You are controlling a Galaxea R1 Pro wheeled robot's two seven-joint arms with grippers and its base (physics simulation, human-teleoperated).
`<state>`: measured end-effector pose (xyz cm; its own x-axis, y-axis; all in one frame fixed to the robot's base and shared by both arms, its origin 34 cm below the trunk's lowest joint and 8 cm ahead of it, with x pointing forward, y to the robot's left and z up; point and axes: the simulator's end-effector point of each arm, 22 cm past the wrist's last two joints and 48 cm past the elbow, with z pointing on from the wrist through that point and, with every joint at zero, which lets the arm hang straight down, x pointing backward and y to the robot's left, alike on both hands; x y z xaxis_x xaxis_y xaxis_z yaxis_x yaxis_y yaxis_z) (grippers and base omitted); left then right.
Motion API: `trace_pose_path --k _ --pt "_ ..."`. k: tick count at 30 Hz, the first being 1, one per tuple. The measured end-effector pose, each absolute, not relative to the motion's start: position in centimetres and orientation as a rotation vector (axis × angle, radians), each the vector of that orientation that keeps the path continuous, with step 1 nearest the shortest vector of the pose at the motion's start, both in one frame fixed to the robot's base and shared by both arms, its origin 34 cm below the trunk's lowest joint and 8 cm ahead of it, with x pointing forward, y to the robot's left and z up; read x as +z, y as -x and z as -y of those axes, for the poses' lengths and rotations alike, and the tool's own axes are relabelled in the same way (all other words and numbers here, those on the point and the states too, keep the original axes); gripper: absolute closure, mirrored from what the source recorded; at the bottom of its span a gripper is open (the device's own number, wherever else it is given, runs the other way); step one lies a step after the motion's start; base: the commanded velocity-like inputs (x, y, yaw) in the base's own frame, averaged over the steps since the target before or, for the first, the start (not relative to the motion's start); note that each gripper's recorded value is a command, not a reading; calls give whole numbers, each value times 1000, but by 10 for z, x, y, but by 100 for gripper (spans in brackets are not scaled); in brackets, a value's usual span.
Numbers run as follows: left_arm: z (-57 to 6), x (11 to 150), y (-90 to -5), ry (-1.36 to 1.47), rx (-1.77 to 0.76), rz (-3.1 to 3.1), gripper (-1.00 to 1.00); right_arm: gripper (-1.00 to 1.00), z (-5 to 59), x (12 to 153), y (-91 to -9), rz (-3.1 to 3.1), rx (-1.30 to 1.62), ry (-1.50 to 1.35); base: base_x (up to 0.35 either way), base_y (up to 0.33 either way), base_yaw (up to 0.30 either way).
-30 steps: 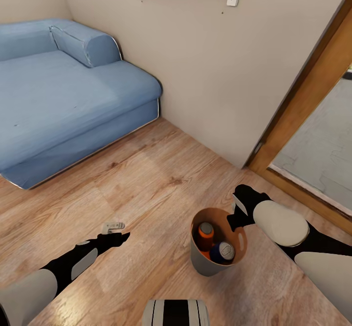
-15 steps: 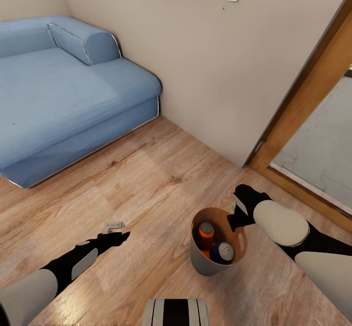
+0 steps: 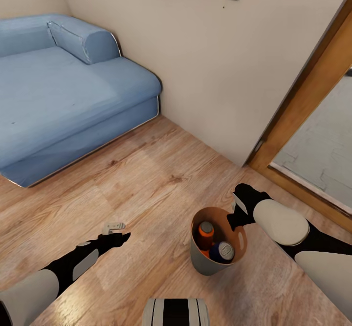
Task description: Put the three can of soda from the living room inside the tash can in the kitchen.
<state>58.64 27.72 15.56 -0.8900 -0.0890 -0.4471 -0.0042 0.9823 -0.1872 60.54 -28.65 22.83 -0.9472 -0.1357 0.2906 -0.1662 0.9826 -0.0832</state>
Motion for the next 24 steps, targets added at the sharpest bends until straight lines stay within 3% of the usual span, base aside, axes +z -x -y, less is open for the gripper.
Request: trace_pose_path --k 10,11,24 --pt "-275 155 -586 66 -253 -2658 -100 100 286 228 -605 2841 155 -223 0 0 0" --pt "-275 155 -586 66 -253 -2658 -100 -100 286 228 -606 2841 155 -223 0 0 0" --pt "-275 155 -586 66 -253 -2659 -100 -100 279 223 -599 2840 113 -194 0 0 0"
